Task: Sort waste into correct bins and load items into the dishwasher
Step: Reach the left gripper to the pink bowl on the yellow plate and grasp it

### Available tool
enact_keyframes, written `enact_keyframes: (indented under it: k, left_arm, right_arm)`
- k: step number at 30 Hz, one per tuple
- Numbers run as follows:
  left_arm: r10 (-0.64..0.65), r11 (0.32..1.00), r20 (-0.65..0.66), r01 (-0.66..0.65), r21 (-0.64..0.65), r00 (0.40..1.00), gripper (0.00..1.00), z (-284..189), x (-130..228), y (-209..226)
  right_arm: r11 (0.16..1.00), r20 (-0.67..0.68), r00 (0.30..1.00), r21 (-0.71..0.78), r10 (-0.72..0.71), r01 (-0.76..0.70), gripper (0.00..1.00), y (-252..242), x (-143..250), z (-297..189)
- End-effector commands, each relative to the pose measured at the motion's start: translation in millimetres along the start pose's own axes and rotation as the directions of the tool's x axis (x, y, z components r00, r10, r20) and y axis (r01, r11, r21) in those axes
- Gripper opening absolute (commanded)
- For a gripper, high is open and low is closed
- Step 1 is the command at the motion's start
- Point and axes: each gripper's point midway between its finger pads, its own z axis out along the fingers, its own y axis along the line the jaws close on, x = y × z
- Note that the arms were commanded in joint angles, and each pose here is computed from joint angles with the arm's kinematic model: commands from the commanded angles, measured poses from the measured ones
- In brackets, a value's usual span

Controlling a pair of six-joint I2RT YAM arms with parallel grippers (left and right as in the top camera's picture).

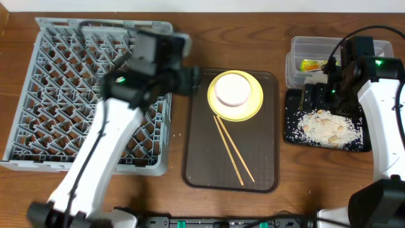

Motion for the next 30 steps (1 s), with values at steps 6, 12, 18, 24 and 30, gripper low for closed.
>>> enact_keyframes:
  k: [6,12,18,24,30]
  left_arm:
    - [0.232,0.973,-0.009,-0.232,-0.001,0.973,0.70,99.9,-1.4,-54.7]
    - [0.364,0.930,-0.111,-0.366,-0.006,0.925,0.70,154.3,36.4,-70.8]
    - [0.391,0.913,-0.218,-0.407,-0.033,0.894,0.70,198.8,73.6,-63.3]
    - [0.387,0.910,-0.302,-0.414,-0.029,0.871,0.69,226.3,103.8,-52.8]
    - [0.384,0.903,-0.322,-0.425,-0.064,0.865,0.38,234.5,109.5,-43.5]
  right_arm:
    - [1.000,0.031,0.999,0.001,0.016,-0.016,0.99,-3.0,-3.2,-10.5]
    - [1.000,0.031,0.999,0.000,0.019,-0.019,0.99,-3.0,-3.0,-10.5]
    - [1.000,0.031,0.999,0.000,0.019,-0.019,0.99,-3.0,-3.0,-10.5]
    - [1.000,0.031,0.999,0.000,0.019,-0.019,0.99,-3.0,-3.0,-10.5]
    - [1.000,0.030,0.999,-0.004,0.018,-0.017,0.99,-2.1,-2.9,-10.5]
